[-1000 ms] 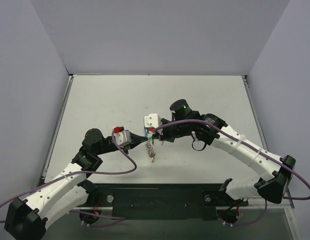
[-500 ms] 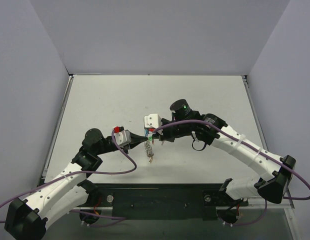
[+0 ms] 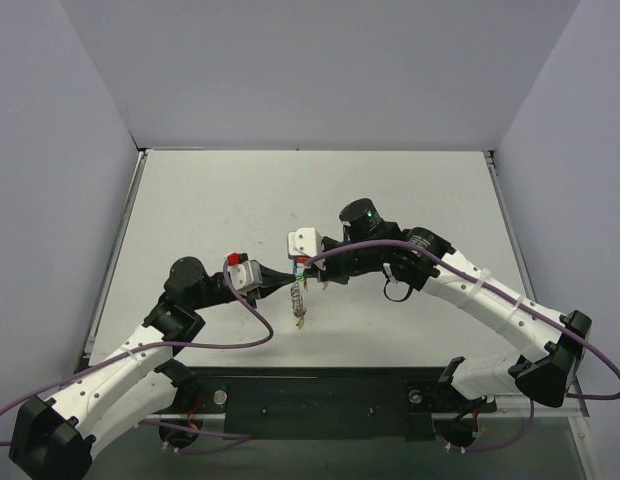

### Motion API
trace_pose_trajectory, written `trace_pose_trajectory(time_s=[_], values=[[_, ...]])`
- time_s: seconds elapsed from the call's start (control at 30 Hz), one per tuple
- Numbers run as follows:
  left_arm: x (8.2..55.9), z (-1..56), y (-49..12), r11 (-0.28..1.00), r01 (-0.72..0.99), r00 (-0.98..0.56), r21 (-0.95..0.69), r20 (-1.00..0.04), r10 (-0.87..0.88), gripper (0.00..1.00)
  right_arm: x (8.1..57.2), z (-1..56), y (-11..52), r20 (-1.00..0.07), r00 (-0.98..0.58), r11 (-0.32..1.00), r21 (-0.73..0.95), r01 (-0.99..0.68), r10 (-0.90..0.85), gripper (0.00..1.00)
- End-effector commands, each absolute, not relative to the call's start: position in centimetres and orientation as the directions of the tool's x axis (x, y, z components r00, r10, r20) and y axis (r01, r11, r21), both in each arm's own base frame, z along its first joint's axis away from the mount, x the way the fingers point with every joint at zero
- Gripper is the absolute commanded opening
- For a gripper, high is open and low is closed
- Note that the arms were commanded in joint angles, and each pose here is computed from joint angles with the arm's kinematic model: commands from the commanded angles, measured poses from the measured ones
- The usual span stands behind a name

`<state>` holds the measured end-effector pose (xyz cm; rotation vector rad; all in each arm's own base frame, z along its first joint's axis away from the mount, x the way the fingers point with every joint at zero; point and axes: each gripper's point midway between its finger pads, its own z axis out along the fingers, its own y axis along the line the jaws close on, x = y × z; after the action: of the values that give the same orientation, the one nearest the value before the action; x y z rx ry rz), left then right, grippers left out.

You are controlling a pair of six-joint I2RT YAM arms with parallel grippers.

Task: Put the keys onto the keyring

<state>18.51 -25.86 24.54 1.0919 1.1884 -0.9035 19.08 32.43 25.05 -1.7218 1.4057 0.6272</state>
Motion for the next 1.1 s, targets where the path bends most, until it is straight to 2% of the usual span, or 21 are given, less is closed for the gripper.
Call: trace_pose_trajectory(time_s=[0.0,1.07], values=[[18.4,27.9,-26.0,0.249,0.939,0.256,0.236,-0.965,-0.052,0.00,18.8,26.5,33.1,-0.811,0.278,-0.051,-0.295,-0.954,-0.514,0.00],[19.1,27.5,-25.9,0.277,0.932,0.253,0.235,-0.967,-0.028,0.00,19.2,27.1,33.0,-0.825,0.258,-0.011,-0.292,-0.956,-0.503,0.00]])
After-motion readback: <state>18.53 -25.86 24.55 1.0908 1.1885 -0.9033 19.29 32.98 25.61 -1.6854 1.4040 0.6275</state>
